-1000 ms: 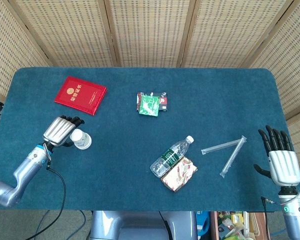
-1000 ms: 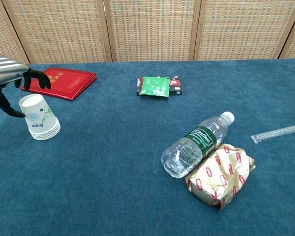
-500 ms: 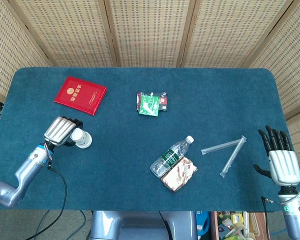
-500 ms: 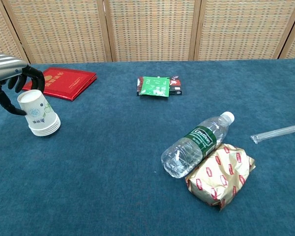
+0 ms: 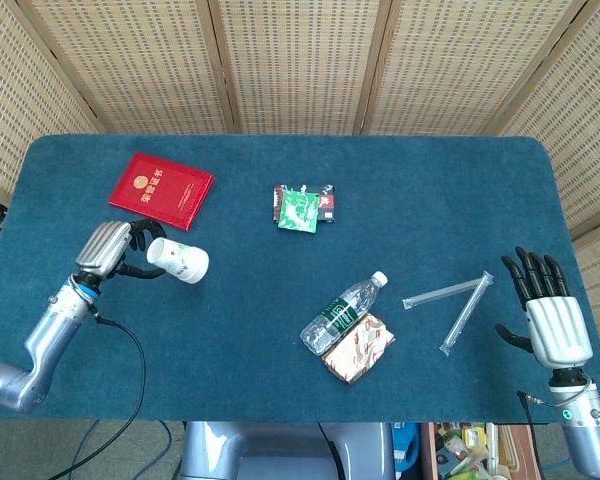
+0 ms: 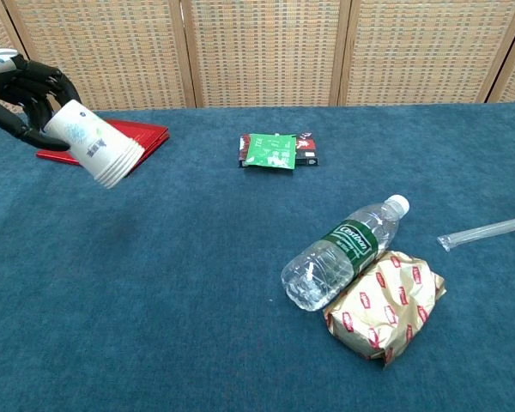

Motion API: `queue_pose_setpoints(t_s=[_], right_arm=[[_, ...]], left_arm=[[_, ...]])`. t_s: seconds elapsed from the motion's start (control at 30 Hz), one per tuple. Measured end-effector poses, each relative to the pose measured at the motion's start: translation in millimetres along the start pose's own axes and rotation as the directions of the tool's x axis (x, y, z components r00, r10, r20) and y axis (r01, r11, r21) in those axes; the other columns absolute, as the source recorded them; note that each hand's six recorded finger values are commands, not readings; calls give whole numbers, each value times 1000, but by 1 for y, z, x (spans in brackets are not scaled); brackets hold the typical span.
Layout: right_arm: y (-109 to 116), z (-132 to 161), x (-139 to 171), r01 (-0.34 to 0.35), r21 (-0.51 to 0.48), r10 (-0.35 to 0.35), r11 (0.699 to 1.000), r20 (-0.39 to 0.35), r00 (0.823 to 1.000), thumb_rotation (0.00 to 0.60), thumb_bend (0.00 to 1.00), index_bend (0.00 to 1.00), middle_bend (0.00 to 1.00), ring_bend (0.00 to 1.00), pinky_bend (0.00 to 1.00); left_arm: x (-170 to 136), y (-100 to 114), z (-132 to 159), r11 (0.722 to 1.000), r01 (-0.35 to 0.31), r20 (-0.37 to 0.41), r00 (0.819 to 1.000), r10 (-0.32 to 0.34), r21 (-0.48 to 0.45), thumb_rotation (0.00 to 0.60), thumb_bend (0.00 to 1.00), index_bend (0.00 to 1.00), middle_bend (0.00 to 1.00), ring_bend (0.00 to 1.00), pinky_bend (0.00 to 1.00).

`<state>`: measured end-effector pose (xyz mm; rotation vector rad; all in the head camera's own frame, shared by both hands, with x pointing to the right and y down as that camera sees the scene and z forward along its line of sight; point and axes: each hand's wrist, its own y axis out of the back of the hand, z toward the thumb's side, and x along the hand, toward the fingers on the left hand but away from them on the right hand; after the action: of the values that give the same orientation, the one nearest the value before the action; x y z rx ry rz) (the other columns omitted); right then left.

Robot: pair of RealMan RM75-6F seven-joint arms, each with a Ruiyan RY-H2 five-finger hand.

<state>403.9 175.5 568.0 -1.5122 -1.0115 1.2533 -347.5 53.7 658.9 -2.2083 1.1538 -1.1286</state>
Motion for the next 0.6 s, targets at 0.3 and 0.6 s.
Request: queue_pose_setpoints(t_s=[0.3, 0.6], right_arm=[[18, 27, -28, 113, 30, -101, 993, -259, 960, 600, 0, 230, 30, 0, 0], [28, 72, -68, 156, -11, -138, 988, -529, 838, 600, 0, 309, 39, 0, 0]], left_arm=[[40, -39, 46, 846, 119, 46, 993, -112, -520, 600, 136, 497, 495, 560, 542], [82, -88, 114, 705, 250, 147, 968, -205, -664, 600, 136, 497, 495, 560, 542]])
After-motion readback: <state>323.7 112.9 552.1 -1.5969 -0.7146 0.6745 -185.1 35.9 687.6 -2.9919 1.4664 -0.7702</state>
